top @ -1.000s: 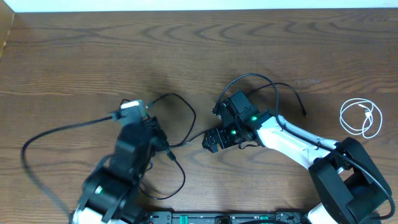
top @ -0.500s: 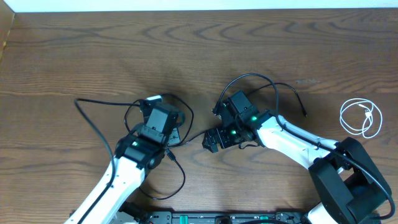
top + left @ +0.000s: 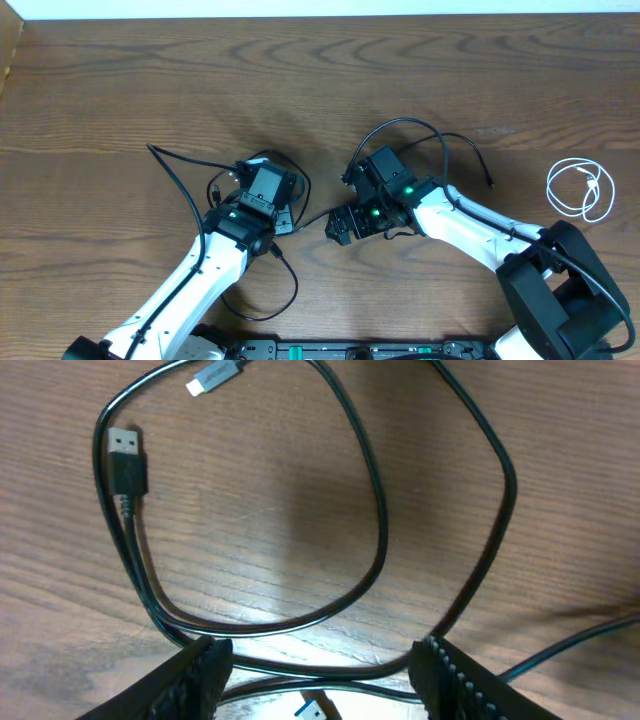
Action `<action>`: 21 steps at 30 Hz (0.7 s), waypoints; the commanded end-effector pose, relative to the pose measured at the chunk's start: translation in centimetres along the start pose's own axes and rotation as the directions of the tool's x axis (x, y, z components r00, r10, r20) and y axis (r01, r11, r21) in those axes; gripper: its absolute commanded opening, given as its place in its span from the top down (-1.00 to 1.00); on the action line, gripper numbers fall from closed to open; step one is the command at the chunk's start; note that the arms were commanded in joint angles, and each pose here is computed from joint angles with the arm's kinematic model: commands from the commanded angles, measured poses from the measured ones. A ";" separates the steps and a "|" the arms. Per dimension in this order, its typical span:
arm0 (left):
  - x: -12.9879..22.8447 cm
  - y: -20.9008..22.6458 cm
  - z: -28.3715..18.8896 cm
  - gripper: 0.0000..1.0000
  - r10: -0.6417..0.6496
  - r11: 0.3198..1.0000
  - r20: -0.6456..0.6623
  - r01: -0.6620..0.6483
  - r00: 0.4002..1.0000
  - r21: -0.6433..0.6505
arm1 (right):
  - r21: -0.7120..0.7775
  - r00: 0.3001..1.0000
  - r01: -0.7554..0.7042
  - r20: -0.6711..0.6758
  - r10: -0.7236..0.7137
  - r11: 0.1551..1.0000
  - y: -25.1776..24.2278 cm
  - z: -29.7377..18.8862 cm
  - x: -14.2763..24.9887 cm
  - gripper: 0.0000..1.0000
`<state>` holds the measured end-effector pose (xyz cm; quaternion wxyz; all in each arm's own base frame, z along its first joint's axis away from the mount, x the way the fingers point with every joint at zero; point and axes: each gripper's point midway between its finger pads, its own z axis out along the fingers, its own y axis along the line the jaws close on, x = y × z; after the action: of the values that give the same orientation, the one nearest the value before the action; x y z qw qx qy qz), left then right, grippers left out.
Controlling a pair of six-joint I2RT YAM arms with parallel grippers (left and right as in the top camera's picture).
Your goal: Untangle cables
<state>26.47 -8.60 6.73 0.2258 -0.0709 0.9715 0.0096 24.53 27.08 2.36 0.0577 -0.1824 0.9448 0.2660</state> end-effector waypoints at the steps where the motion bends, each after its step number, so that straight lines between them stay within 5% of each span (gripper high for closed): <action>1: 1.1 -1.9 -0.1 -0.26 0.066 0.992 -0.056 -0.060 0.996 0.109 | 0.007 1.000 -0.016 -0.019 0.016 1.000 -0.3 0.4 0.6 -0.99; 8: 2.9 -4.8 -0.6 -0.17 0.112 0.956 -0.144 -0.067 0.983 0.286 | 0.014 1.000 -0.016 -0.017 0.016 1.000 -0.4 0.4 0.5 -0.98; 21: 6.0 -4.5 3.8 0.20 0.115 0.976 -0.307 -0.051 0.945 0.210 | 0.091 0.997 -0.079 -0.012 0.080 0.993 -1.8 0.3 0.8 -0.99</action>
<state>23.83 -13.46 1.61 0.0883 -0.0080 0.9921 -0.0888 24.63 26.27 1.90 0.0536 -0.1588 0.9553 0.2435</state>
